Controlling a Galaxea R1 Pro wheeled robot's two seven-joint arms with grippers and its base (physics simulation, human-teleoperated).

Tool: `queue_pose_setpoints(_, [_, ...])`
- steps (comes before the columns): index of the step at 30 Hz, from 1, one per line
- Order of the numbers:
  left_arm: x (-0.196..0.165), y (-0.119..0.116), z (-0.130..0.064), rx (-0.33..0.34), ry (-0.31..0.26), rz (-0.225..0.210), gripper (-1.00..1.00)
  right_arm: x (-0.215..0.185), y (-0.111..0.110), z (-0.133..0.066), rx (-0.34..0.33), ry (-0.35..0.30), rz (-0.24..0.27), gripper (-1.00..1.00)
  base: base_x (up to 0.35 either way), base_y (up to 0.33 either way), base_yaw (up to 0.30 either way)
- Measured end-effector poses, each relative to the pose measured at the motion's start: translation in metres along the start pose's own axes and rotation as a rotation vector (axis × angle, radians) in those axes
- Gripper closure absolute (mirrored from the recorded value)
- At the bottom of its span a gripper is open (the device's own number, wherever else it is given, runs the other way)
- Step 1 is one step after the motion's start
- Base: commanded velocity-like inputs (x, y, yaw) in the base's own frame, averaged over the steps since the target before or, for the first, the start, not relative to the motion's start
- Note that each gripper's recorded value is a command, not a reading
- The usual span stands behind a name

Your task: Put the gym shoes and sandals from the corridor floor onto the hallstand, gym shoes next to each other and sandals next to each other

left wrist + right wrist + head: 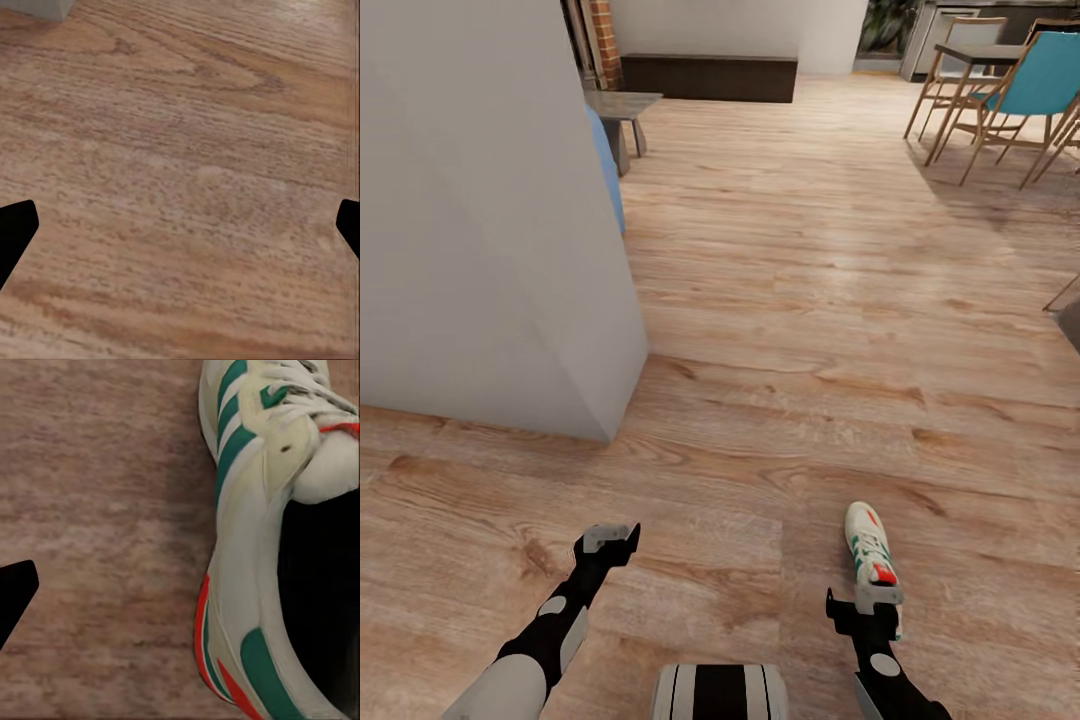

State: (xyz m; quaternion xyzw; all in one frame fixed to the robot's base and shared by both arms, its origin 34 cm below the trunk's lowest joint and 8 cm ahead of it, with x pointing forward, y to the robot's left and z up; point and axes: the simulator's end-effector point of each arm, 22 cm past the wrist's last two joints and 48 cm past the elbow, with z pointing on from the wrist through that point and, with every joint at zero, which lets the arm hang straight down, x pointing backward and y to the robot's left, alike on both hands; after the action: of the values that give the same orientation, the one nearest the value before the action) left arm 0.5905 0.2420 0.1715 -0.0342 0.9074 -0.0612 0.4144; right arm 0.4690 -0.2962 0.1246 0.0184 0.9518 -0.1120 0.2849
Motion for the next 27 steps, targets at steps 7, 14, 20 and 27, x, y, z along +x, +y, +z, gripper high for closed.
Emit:
queue_pose_setpoints(7, [0.0003, -0.0004, -0.0001, 0.001, 0.0, 0.0, -1.0, -0.0002, 0.0008, -0.0001, 0.0, 0.0, 0.001, -1.0, 0.0, 0.0, -0.174])
queue_pose_setpoints(14, [0.0011, -0.0003, -0.0005, 0.0, 0.002, 0.0, -1.0, -0.0001, 0.001, -0.0002, -0.001, 0.0, 0.001, -1.0, 0.0, 0.0, -0.037])
queue_pose_setpoints(20, [0.0012, -0.0004, -0.0005, 0.0, 0.002, -0.001, -1.0, 0.0, 0.0011, -0.0002, -0.001, 0.0, 0.002, -1.0, 0.0, 0.0, -0.125])
queue_pose_setpoints(27, [0.0012, -0.0004, -0.0005, 0.0, 0.002, -0.001, -1.0, 0.0001, 0.0019, -0.0003, -0.002, 0.0, 0.003, -1.0, 0.0, 0.0, -0.217])
